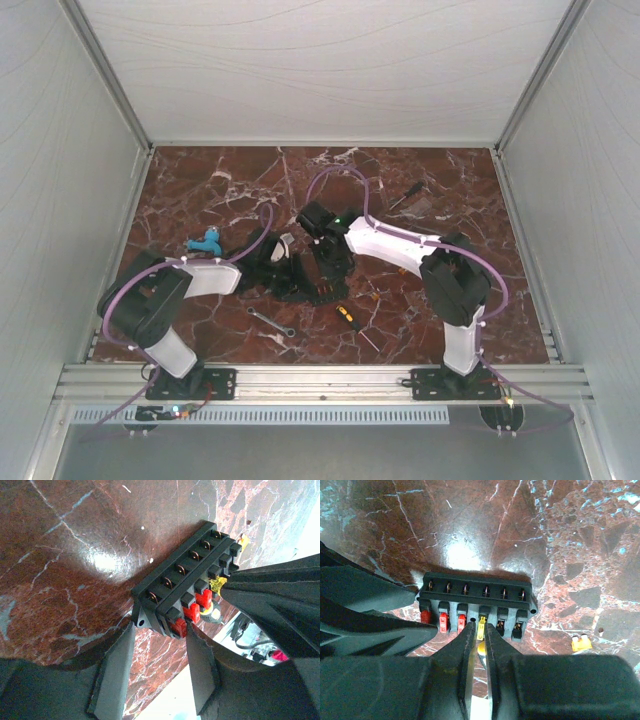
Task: Snap on the fuse box
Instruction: Adjust the fuse in the fuse box base.
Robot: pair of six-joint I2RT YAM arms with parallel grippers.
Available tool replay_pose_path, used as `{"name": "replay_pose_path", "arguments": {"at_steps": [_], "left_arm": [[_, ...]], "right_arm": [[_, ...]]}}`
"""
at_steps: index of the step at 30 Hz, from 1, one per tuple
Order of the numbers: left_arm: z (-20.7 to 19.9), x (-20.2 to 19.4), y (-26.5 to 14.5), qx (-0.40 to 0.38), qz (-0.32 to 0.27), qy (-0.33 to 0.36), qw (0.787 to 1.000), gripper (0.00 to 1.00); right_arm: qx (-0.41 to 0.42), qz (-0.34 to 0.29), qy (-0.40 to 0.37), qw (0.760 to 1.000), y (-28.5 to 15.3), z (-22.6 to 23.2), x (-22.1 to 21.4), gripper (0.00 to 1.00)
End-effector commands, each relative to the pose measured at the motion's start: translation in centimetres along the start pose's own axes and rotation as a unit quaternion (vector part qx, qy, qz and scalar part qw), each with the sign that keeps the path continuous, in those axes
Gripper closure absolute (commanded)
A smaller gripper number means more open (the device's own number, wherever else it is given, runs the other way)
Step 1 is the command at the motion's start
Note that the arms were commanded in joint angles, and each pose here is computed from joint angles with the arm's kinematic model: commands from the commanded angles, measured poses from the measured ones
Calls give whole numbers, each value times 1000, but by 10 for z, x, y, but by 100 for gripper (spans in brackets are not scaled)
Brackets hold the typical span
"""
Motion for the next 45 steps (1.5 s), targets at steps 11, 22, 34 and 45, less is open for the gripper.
{"name": "replay_pose_path", "arguments": {"at_steps": [11, 22, 34, 45], "left_arm": [[4, -2, 0, 8, 4, -6, 1000, 54], [5, -2, 1, 10, 5, -7, 1000, 55], [6, -3, 1, 12, 6, -8, 1000, 55], [5, -2, 0, 11, 3, -7, 1000, 55]], "right_arm": [[-21, 51, 20, 998, 15, -7, -21, 96], [-62, 87, 1, 994, 51, -19, -38, 100], [-108, 104, 14, 989, 76, -51, -51, 100], [-54, 62, -28, 996, 50, -15, -39, 99]]}}
Point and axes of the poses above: each gripper's point midway between its finger pads, its own y axis out along the fingers, its own z axis along the line the jaws close on, x = y × z, the point moved 5 cm from there along -y, back along the fingers, and after that the axes turned 7 degrees about -y, right-handed, at the moved point
